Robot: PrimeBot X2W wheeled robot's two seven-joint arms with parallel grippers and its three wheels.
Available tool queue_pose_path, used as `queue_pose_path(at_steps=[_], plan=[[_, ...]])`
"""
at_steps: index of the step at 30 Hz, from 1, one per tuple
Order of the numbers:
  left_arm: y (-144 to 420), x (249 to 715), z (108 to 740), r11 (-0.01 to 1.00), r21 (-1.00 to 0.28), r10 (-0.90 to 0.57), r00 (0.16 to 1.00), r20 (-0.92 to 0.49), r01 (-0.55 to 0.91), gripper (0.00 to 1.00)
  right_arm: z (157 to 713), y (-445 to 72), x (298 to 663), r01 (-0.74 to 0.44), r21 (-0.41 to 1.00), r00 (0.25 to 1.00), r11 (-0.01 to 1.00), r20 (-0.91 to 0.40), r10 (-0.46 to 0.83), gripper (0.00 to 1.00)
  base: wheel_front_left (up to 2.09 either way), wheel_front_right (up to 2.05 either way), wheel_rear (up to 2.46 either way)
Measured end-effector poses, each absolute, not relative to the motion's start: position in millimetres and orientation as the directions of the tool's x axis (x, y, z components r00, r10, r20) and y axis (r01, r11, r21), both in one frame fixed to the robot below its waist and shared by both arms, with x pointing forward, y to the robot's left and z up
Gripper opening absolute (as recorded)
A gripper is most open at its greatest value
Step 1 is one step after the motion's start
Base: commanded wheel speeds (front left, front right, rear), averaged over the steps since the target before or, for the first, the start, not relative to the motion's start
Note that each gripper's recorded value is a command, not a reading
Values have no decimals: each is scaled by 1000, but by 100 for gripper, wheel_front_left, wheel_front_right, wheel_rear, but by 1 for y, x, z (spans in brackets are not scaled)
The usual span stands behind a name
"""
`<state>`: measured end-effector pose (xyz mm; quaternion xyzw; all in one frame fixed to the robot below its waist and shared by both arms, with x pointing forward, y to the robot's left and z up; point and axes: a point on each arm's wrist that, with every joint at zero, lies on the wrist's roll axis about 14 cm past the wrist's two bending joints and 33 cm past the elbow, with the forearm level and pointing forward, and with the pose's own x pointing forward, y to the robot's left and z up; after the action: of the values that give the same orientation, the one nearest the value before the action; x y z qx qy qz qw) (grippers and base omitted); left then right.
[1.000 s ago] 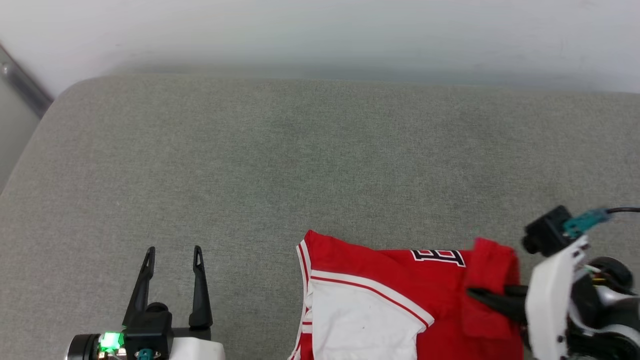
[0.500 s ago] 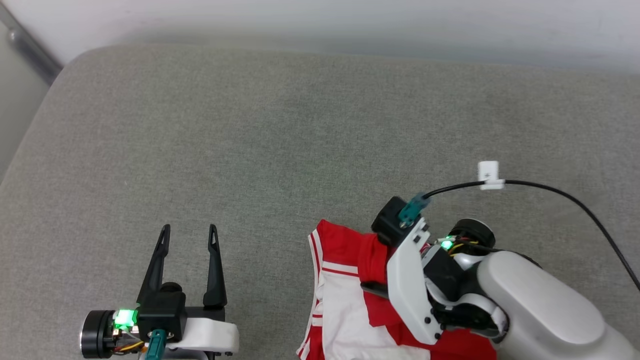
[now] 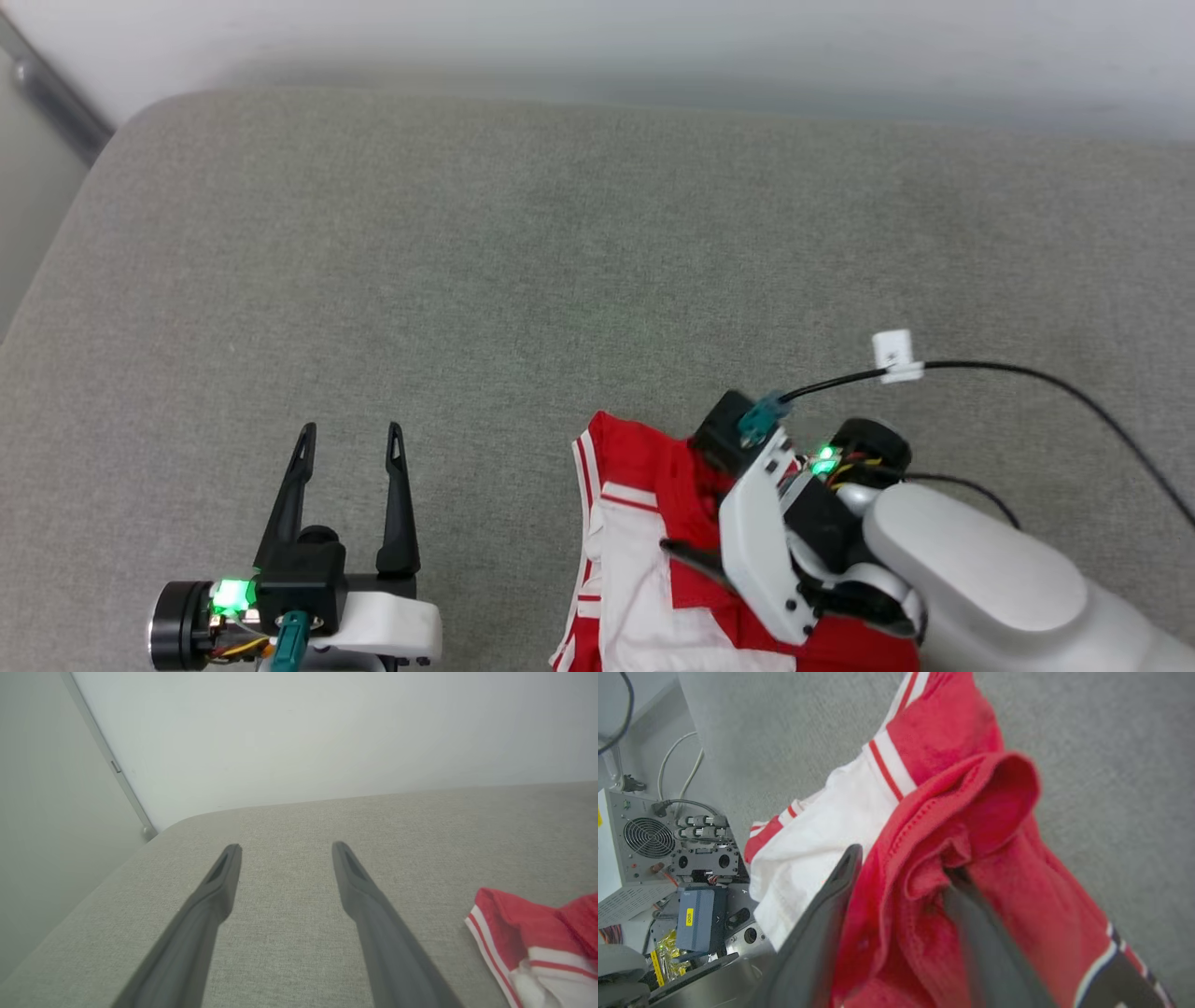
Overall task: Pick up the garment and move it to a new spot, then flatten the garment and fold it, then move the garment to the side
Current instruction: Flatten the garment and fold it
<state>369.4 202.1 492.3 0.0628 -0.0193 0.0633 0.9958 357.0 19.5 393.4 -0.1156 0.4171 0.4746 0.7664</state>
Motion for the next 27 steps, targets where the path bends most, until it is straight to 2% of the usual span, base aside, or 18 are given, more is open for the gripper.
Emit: queue_pose_path(at_steps=[4,7,9,12,13,18,23,27], plan=[[202,365,497,984,125,118,991,61,-125,100,435,12,383,-824,146,351,548,-627,696,100,0,0,0],[197,364,500,986,123,102,992,71,-110,100,471,-12,415,-781,52,523,623,-489,698,100,0,0,0],[193,364,502,988,120,89,993,77,-98,100,497,-33,434,-727,0,637,687,-373,674,100,0,0,0],[186,365,506,990,116,68,994,88,-78,100,525,-65,449,-631,-52,766,774,-205,610,100,0,0,0],[181,364,507,992,113,53,994,94,-63,100,540,-99,453,-523,-71,852,849,-75,519,100,0,0,0],[174,366,513,993,111,30,993,111,-43,100,548,-150,444,-343,-66,935,937,77,347,100,0,0,0],[170,366,517,994,105,14,992,123,-27,100,538,-180,425,-203,-20,971,979,122,204,100,0,0,0],[169,362,518,995,92,9,992,124,-21,100,532,-188,406,-135,29,982,990,139,130,100,0,0,0]])
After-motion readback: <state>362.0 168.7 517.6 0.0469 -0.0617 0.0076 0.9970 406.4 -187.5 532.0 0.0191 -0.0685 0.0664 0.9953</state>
